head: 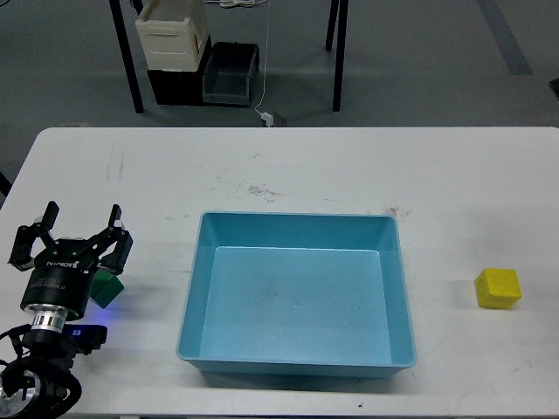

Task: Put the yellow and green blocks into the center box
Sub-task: 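Raise the right gripper away from the yellow cube, then lower the open right gripper down onto the yellow cube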

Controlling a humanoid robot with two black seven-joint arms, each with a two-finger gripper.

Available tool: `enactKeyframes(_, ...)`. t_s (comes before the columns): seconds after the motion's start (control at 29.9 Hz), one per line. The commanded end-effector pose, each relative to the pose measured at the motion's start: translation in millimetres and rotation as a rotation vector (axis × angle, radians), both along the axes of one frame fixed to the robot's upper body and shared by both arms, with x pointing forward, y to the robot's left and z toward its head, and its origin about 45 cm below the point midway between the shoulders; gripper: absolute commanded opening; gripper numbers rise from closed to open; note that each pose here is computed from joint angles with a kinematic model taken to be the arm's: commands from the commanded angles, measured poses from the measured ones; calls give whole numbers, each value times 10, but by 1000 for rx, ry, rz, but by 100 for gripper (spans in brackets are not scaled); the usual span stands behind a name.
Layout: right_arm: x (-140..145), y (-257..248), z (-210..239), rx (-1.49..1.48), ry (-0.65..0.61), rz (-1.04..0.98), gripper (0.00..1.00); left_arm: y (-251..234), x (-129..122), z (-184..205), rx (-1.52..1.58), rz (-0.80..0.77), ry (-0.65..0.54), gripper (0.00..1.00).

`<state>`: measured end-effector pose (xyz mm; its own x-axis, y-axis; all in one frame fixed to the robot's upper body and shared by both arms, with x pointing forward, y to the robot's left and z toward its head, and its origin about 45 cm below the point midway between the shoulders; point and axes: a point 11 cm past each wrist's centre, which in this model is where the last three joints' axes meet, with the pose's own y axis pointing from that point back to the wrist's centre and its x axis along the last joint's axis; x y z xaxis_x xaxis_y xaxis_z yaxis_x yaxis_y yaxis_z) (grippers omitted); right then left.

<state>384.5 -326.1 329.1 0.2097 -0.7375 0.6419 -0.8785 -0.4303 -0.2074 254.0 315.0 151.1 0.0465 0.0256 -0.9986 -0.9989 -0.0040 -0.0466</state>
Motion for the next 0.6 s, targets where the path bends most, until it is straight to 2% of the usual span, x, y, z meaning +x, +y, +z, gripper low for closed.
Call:
enactKeyframes(0.0,39,144,3,-288,-82,175,98,0,0,0,0,0,0,100)
enactKeyframes(0.1,70,159,32,-452,-53,235,98,4,2,3,0,1,-1,100)
enactKeyframes(0.2,-26,-39,-22,-667,3,267,97,12,5,8,1,4,-3,100)
enactKeyframes(0.3,-111,-103,-11,-935,-11,332,97,12,5,7,1,4,-2,100)
enactKeyframes(0.47,-249,-152,-277,-1298,-15,474,96,17,1,-9,3,5,4,100)
enactKeyframes(0.57,-361,-193,-426,-1403,-1,539,96,4,3,-28,-3,8,7,100)
